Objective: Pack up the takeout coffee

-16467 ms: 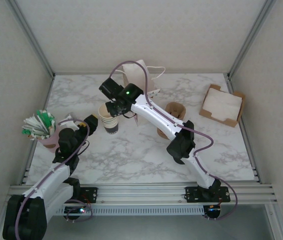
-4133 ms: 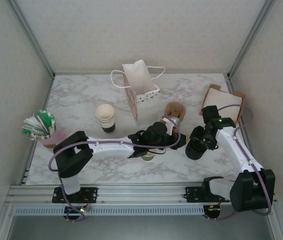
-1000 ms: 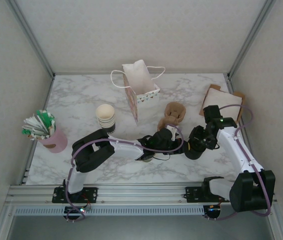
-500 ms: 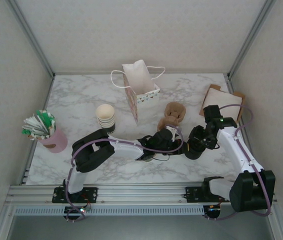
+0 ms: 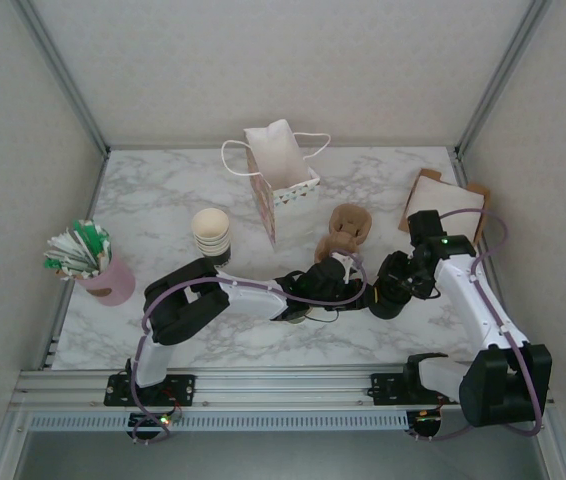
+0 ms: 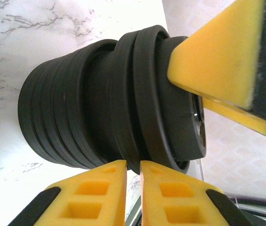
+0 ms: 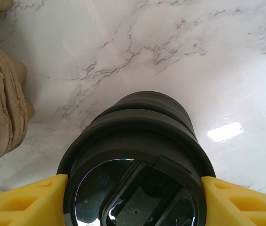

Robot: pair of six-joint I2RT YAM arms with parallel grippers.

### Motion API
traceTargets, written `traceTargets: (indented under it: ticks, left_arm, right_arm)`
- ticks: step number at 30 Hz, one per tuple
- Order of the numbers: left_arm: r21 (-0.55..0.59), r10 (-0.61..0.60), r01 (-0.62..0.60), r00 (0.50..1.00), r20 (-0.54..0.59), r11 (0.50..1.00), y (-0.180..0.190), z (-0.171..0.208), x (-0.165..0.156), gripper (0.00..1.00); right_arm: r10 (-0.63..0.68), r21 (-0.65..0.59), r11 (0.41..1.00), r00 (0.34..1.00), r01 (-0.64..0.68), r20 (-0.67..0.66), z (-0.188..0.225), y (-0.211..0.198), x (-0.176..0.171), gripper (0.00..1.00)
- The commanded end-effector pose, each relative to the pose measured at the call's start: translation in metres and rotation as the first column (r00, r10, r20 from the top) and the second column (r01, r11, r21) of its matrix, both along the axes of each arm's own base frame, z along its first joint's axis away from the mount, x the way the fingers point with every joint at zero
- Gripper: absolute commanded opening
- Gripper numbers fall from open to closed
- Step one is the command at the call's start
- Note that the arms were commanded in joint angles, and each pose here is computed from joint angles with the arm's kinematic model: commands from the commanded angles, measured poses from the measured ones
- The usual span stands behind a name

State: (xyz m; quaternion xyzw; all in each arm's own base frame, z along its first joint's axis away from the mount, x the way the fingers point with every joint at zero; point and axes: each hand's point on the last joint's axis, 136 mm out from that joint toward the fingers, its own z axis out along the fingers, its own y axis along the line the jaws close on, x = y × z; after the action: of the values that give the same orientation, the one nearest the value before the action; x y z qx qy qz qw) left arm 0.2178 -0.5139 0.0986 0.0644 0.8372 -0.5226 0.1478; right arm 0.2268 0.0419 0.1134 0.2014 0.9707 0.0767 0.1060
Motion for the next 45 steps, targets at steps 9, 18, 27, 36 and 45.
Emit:
traceTargets:
  ticks: [9,18,27,36,45]
  left_arm:
    - [0.010,0.001,-0.002,1.000,0.019,1.000,-0.003,-0.002,0.002,0.16]
    - [-0.034,-0.002,0.004,0.998,0.056,0.999,-0.003,0.029,0.001,0.20]
    - [-0.041,0.001,0.007,0.983,0.186,0.999,0.004,0.087,0.010,0.37]
    - [-0.008,0.052,-0.052,0.944,0.325,0.999,0.037,0.133,0.028,0.62]
    - [0.036,0.169,-0.208,0.875,0.454,0.978,0.117,0.162,0.049,0.93]
  right_arm:
    - [0.004,0.015,1.000,1.000,-0.004,0.008,0.012,0.001,-0.003,0.66]
    - [0.002,0.007,1.000,0.999,-0.002,0.041,0.028,-0.001,-0.003,0.66]
    - [0.017,0.023,1.000,0.996,-0.019,0.083,0.045,0.002,-0.003,0.66]
    - [0.041,0.065,0.997,0.991,-0.049,0.124,0.060,0.010,-0.006,0.66]
    - [0.108,0.086,0.989,0.982,-0.122,0.152,0.073,0.031,-0.008,0.65]
